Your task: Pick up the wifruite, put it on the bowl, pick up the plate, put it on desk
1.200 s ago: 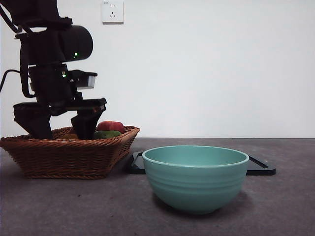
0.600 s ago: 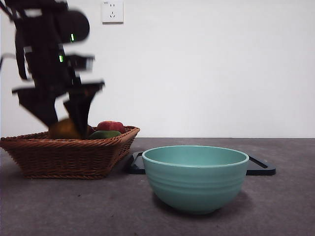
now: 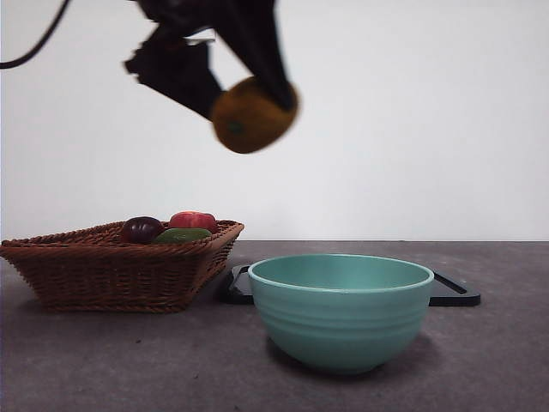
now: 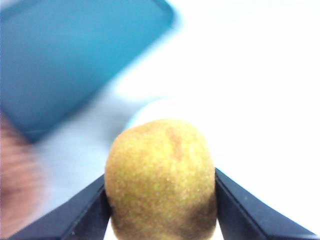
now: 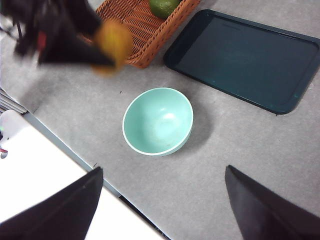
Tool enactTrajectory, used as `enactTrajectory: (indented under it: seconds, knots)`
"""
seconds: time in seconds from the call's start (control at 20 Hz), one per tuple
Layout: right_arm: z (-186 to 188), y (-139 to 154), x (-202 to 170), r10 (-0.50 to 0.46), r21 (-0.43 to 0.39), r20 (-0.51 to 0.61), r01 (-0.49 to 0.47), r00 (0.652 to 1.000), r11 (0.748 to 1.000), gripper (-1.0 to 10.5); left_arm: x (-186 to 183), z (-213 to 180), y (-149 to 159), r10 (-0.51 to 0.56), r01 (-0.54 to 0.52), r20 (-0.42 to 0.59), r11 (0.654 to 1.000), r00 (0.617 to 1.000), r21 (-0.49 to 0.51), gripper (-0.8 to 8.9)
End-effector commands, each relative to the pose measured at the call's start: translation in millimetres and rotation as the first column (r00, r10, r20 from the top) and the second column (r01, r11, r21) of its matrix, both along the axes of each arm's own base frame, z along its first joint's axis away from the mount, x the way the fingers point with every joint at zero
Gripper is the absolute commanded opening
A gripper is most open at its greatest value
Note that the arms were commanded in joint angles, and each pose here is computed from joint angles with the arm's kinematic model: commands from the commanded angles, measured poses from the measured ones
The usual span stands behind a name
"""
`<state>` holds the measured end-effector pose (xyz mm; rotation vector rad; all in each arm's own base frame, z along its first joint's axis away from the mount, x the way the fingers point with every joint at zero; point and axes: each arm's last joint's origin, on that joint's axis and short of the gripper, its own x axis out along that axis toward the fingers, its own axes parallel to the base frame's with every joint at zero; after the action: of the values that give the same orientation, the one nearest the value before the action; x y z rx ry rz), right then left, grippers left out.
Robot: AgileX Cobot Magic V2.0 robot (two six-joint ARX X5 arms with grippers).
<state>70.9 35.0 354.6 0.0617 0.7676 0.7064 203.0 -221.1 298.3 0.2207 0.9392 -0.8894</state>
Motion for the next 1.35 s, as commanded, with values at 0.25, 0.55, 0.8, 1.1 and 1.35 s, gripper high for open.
enactTrajectory:
  seconds: [0.25,0.55,0.8,1.1,1.35]
  knots:
    - [5,0,0,0.0,0.009,0.014,0.0,1.0,1.0,3.9,-5,-41,-50,-0.116,0.119,-0.039,0.99,0.992,0.08,2.39]
    - [5,0,0,0.0,0.009,0.014,0.0,1.0,1.0,3.9,3,-83,-73,-0.121,0.13,-0.06,0.977,0.991,0.169,2.39]
    - [5,0,0,0.0,0.009,0.014,0.0,1.0,1.0,3.9,5,-100,-79,-0.124,0.138,-0.085,0.971,0.989,0.195,2.5]
    - [5,0,0,0.0,0.009,0.014,0.0,1.0,1.0,3.9,4,-100,-80,-0.14,0.154,-0.08,0.968,0.987,0.199,3.28]
    - [5,0,0,0.0,0.009,0.014,0.0,1.0,1.0,3.9,4,-101,-81,-0.142,0.155,-0.079,0.968,0.987,0.198,3.75]
